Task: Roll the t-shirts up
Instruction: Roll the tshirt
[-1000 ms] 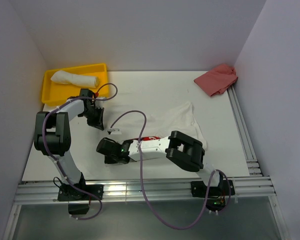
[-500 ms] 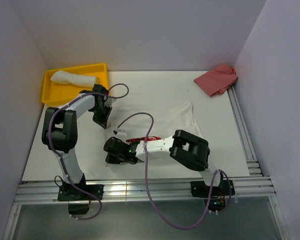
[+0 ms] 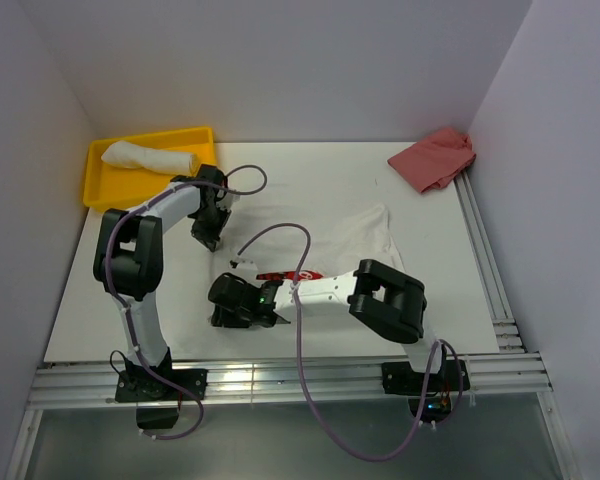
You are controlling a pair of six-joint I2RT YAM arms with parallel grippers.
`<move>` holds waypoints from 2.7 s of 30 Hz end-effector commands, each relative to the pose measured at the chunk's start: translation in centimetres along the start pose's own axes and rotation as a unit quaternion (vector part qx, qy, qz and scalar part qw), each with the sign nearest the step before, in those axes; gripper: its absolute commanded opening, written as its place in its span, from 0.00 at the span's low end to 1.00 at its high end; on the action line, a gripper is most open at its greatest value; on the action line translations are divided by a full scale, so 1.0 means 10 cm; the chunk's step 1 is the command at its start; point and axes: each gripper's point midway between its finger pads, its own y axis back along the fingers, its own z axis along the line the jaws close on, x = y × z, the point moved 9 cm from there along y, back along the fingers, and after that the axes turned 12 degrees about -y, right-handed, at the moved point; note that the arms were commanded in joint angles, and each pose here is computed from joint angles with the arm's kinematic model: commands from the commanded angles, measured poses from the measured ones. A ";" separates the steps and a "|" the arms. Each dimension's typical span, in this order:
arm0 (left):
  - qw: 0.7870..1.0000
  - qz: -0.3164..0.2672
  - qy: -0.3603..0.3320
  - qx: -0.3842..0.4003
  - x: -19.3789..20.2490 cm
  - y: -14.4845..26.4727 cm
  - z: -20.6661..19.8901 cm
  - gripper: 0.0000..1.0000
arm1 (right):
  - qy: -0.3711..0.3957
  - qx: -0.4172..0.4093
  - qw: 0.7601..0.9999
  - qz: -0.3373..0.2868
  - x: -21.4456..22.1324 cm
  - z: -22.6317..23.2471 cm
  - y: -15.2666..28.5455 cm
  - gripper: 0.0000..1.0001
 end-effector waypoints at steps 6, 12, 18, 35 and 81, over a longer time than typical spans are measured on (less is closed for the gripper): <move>0.999 -0.029 -0.002 -0.032 -0.20 0.06 0.02 0.00 | 0.044 0.007 0.995 -0.086 -0.28 0.53 0.29 0.49; 0.999 -0.029 0.001 -0.032 -0.21 0.07 0.02 0.00 | 0.064 0.069 0.986 -0.141 -0.53 0.62 -0.02 0.50; 0.999 -0.028 0.000 -0.029 -0.22 0.06 -0.01 0.00 | 0.071 0.078 0.980 -0.166 -0.67 0.66 -0.29 0.52; 0.999 -0.027 -0.003 -0.031 -0.24 0.07 -0.06 0.00 | 0.084 0.096 0.974 -0.188 -0.73 0.67 -0.54 0.53; 0.978 -0.153 0.003 0.140 -0.02 0.81 0.24 0.54 | -0.217 -0.208 0.954 -0.012 -1.03 -0.28 -0.41 0.00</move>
